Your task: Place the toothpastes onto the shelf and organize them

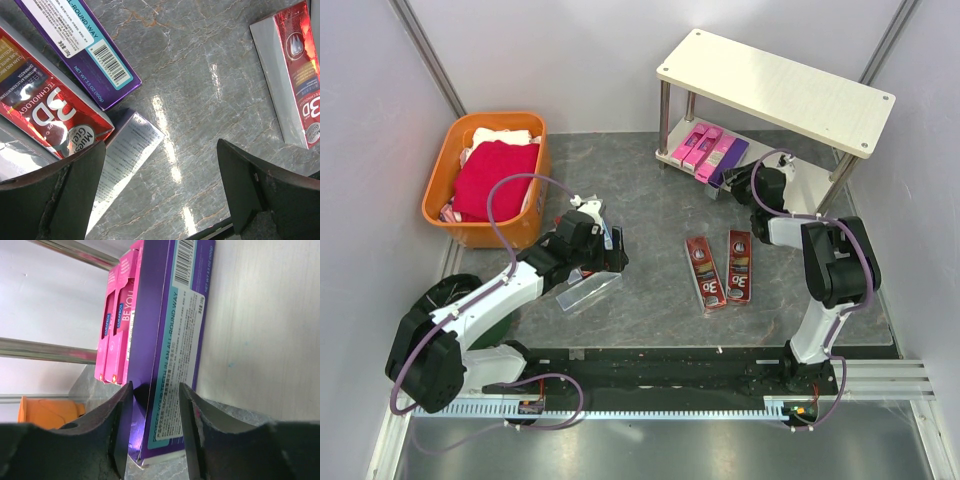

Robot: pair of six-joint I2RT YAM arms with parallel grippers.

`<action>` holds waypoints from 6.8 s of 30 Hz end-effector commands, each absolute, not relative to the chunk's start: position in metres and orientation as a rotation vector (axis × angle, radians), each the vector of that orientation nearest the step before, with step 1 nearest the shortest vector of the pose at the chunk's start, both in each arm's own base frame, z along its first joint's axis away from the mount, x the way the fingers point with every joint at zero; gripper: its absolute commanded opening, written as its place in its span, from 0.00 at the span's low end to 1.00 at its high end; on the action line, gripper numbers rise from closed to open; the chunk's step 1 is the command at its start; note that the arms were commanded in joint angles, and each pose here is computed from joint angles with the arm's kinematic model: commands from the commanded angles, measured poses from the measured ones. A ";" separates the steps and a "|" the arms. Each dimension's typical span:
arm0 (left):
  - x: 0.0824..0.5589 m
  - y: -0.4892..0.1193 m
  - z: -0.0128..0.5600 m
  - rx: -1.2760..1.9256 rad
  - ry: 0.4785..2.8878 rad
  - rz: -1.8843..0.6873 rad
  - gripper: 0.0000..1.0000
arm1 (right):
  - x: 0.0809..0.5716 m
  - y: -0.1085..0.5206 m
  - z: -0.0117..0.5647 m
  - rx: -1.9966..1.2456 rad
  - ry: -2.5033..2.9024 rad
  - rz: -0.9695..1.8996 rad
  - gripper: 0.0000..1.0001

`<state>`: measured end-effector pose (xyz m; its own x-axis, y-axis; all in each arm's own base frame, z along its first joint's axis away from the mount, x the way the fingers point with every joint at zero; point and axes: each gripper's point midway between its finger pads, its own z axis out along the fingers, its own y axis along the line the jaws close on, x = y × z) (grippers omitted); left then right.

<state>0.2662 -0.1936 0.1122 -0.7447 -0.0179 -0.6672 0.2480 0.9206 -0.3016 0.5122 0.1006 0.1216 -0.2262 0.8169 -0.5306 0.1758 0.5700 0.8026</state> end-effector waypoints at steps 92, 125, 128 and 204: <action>0.419 -0.203 0.059 -0.178 2.497 -0.446 0.49 | 0.316 0.171 0.159 0.319 1.980 0.856 0.98; 0.373 -0.275 0.194 -0.215 2.155 -1.237 0.47 | 0.279 0.348 0.192 0.035 1.940 1.047 0.91; 0.369 -0.275 0.200 -0.209 2.141 -1.249 0.47 | 0.286 0.351 0.185 0.051 1.963 1.016 0.76; 0.342 -0.252 0.178 -0.085 2.165 -1.109 0.99 | 0.497 0.090 0.152 0.768 1.679 0.840 0.22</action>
<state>0.3440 -0.2491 0.1771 -0.7646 -0.3809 -0.5199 0.1900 0.6376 -0.7466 0.4753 0.0907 0.1134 -0.3147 0.8101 -0.4947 0.1823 0.5631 0.8060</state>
